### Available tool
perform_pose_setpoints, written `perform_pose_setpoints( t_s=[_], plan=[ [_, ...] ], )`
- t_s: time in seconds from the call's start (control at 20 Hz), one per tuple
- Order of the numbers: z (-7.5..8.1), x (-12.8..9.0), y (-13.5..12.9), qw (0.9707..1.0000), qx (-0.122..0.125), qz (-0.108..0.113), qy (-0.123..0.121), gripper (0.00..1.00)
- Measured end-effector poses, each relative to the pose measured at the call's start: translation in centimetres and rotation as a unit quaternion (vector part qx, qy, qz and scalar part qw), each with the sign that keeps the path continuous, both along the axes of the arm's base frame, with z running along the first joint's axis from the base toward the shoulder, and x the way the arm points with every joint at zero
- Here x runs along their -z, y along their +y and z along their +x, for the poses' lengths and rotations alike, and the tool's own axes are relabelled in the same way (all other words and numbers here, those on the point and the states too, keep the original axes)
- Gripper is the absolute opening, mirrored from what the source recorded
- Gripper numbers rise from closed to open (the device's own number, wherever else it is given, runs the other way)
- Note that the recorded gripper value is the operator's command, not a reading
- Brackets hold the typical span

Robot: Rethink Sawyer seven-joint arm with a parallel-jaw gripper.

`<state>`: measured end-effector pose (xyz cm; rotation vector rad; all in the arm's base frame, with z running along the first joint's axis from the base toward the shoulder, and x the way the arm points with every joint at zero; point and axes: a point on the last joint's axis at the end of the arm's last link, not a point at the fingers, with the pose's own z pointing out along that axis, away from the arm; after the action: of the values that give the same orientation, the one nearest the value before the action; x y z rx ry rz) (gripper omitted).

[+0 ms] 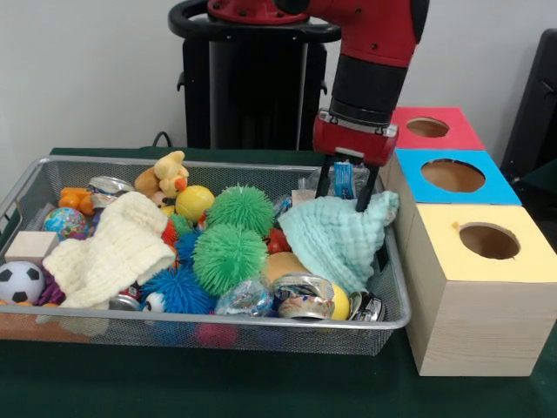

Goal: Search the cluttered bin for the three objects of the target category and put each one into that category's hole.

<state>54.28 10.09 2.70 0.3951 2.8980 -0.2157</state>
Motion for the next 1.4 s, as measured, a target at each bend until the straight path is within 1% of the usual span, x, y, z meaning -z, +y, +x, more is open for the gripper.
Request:
perform_pose_setpoints(
  t_s=[0.15, 0.35, 0.55, 0.7, 0.8, 0.85, 1.1, 1.4],
  plan=[
    [-0.6, 0.7, 0.0, 1.0000, 0.002, -0.005, 0.003, 1.00],
    [-1.4, 2.3, -0.9, 0.9999, 0.006, -0.013, -0.008, 1.00],
    [-1.7, 3.5, -1.5, 0.9993, 0.005, -0.017, -0.033, 1.00],
    [-1.5, 4.1, -2.2, 0.9977, 0.005, -0.020, -0.064, 1.00],
    [-1.5, 4.3, -2.3, 0.9972, 0.007, -0.020, -0.071, 1.00],
    [-1.4, 4.4, -2.4, 0.9970, 0.008, -0.021, -0.075, 0.00],
    [-1.8, 5.1, -2.7, 0.9966, 0.021, -0.026, -0.075, 0.00],
    [-1.7, 4.9, -2.6, 0.9960, 0.027, -0.034, -0.078, 0.00]
  ],
)
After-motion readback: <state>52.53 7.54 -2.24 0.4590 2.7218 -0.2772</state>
